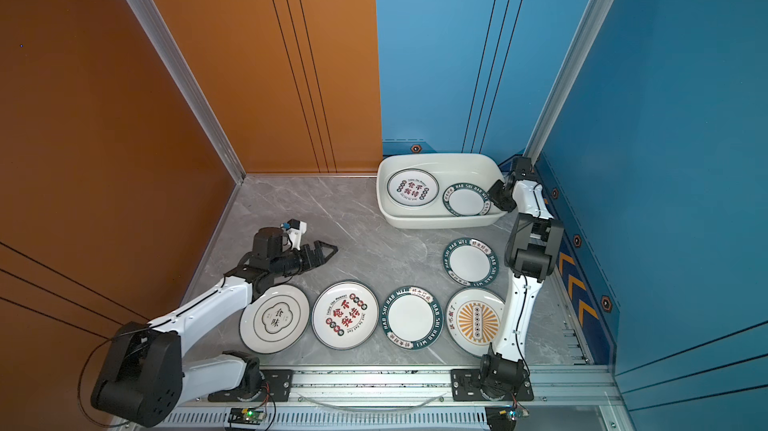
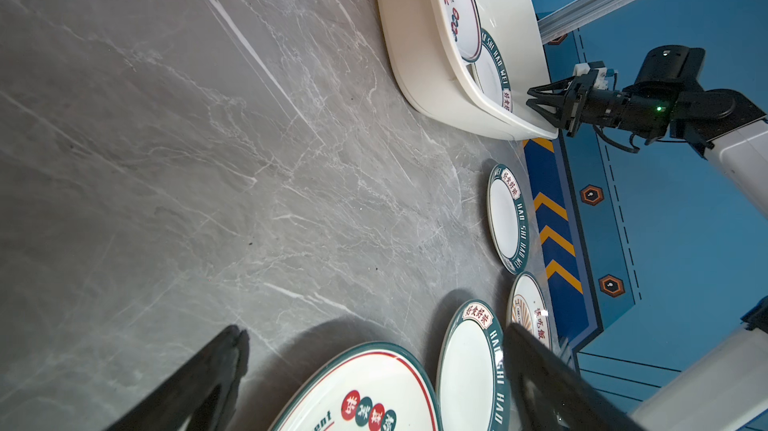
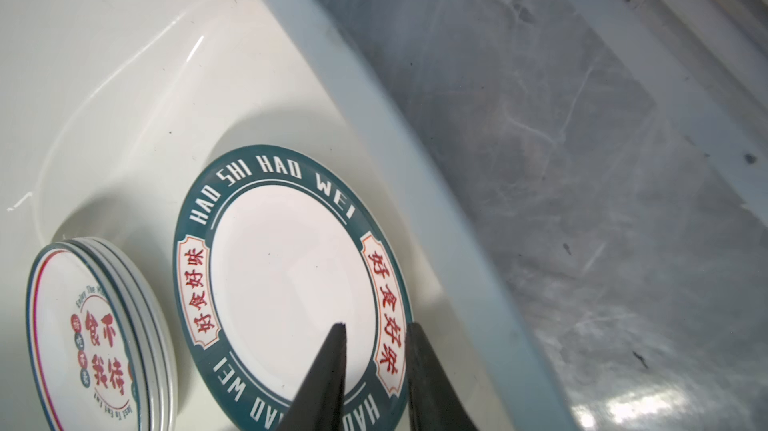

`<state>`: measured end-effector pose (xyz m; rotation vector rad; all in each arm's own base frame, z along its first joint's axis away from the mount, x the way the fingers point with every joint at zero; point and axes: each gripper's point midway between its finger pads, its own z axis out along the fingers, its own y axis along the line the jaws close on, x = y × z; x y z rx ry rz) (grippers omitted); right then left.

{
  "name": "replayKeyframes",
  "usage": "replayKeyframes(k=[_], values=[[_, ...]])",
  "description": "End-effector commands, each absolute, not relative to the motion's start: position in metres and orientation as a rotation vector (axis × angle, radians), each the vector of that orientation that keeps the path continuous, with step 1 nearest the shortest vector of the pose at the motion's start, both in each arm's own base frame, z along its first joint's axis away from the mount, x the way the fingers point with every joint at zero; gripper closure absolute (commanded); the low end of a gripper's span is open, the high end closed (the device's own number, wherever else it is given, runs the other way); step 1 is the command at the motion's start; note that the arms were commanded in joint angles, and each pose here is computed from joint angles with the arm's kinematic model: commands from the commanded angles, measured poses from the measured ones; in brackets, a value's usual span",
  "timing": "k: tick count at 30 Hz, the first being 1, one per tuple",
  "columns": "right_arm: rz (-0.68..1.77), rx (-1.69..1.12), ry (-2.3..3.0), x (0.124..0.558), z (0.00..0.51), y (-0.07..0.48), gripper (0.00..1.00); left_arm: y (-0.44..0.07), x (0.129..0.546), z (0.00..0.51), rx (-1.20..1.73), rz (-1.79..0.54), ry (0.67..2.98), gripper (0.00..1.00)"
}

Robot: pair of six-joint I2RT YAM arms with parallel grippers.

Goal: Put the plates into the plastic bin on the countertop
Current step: 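Withdraw right gripper from bin while left gripper reaches toward another green-rimmed plate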

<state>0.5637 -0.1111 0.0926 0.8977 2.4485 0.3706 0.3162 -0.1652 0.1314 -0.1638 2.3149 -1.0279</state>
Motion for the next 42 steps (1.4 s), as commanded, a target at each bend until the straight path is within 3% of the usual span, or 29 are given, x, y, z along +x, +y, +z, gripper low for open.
replayKeyframes(k=[1,5,11,27,42], values=[[0.362,0.780,2.330,0.561,0.171,-0.092,0.71,-0.177,0.313,0.141,-0.120,-1.065,2.300,0.02],[0.378,0.671,2.272,0.550,0.213,-0.060,0.69,-0.192,0.311,0.153,-0.069,-1.061,2.297,0.02],[0.414,0.554,2.253,0.514,0.229,-0.017,0.66,-0.223,0.311,0.166,0.015,-1.059,2.305,0.02],[0.411,0.462,2.319,0.400,0.174,0.018,0.62,-0.373,0.313,0.165,0.304,-1.145,2.346,0.02],[0.437,0.502,2.334,0.364,0.149,0.001,0.61,-0.479,0.334,0.112,0.350,-1.227,2.428,0.09]])
